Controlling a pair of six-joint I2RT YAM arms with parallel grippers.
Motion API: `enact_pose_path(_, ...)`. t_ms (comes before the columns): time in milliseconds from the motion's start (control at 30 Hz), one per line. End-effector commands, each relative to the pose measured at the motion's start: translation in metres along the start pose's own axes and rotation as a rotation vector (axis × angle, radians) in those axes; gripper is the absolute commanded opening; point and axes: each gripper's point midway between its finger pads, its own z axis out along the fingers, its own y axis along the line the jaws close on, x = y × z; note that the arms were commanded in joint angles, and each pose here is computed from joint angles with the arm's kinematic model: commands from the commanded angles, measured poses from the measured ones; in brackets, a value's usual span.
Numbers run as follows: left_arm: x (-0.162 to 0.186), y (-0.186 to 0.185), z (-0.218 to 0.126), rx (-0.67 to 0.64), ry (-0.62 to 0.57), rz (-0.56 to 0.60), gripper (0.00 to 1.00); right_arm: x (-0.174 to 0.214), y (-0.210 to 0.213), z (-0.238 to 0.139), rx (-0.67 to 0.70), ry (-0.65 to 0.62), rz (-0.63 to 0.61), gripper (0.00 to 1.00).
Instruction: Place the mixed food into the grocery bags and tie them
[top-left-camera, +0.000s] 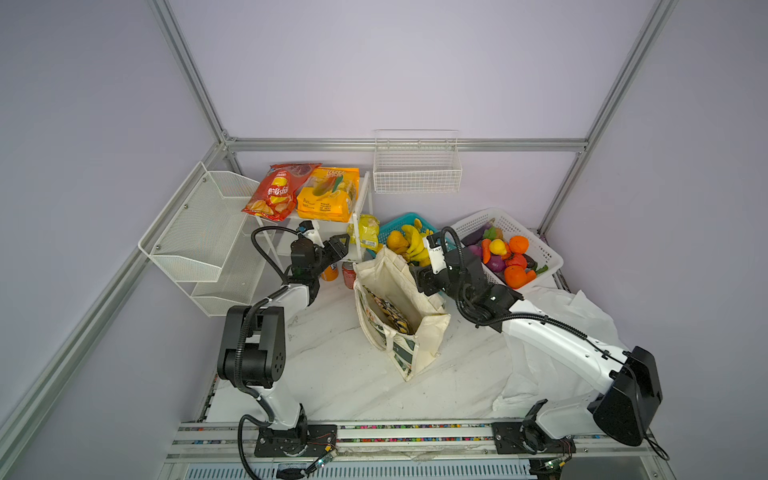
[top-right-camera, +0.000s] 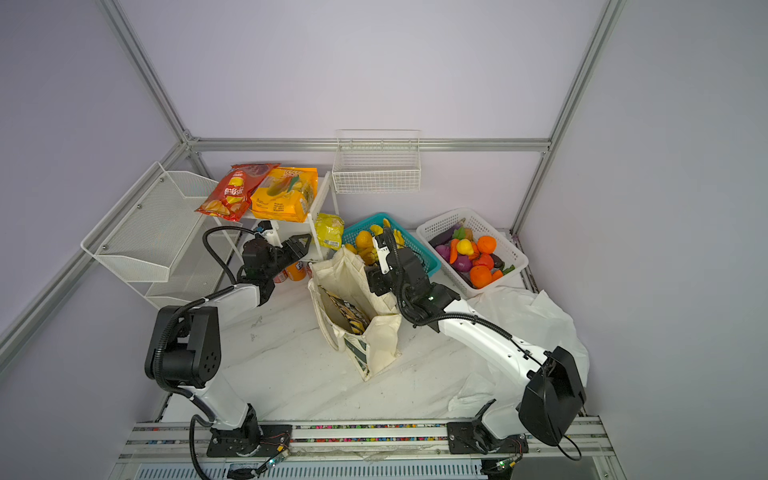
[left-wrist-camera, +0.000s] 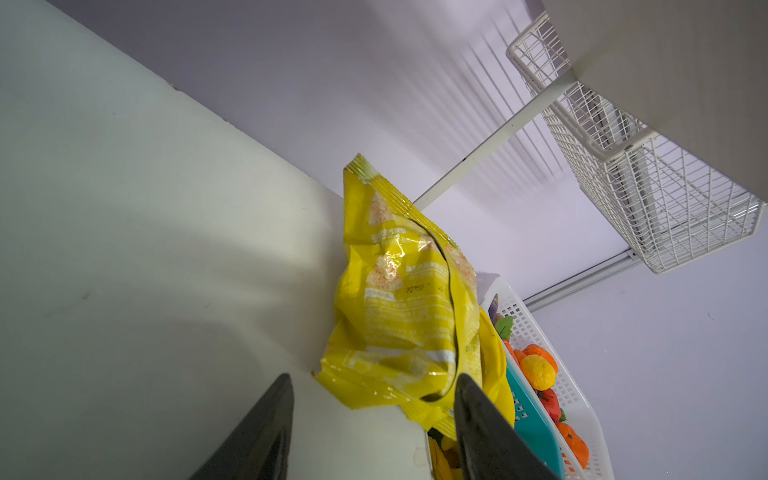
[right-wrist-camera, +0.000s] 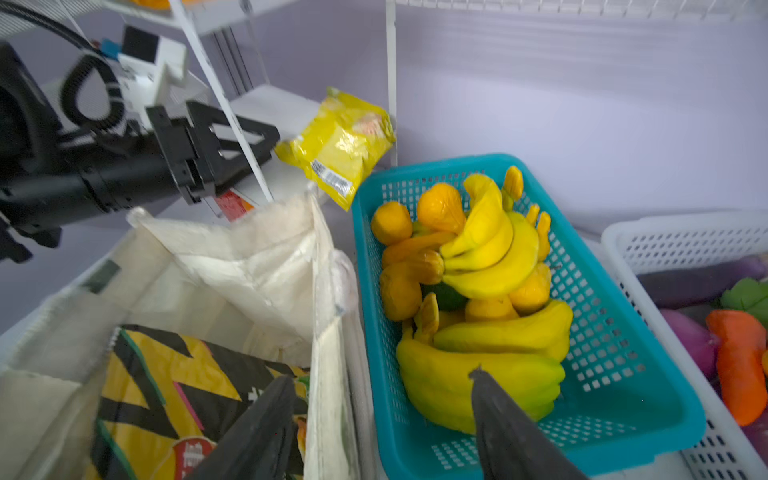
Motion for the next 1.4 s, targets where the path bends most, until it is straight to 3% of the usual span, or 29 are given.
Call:
enact_pose_path(0, -0.02, -0.013, 0.007, 0.051, -0.037, 0.0, 0.6, -0.061, 0.018, 0.004, -0.093, -0.157, 0.102, 0.75)
enact_pose_path(233, -0.016, -0.01, 0.013, 0.063, -0.025, -0.019, 0.6, -0.078, -0.004, 0.079, -0.117, -0.185, 0.254, 0.78)
enact_pose_path(600, -0.013, -0.005, 0.018, 0.058, -0.015, -0.033, 0.6, -0.057, 0.009, 0.183, -0.191, -0.159, 0.398, 0.82)
enact_pose_path(1067, -0.01, 0.002, 0.021, 0.04, -0.009, -0.048, 0.63, -0.036, 0.009, 0.243, -0.181, -0.116, 0.443, 0.86)
enact_pose_path(1367, -0.007, 0.005, 0.03, 0.041, 0.012, -0.084, 0.68, -0.017, 0.016, 0.26, -0.211, -0.064, 0.431, 0.69)
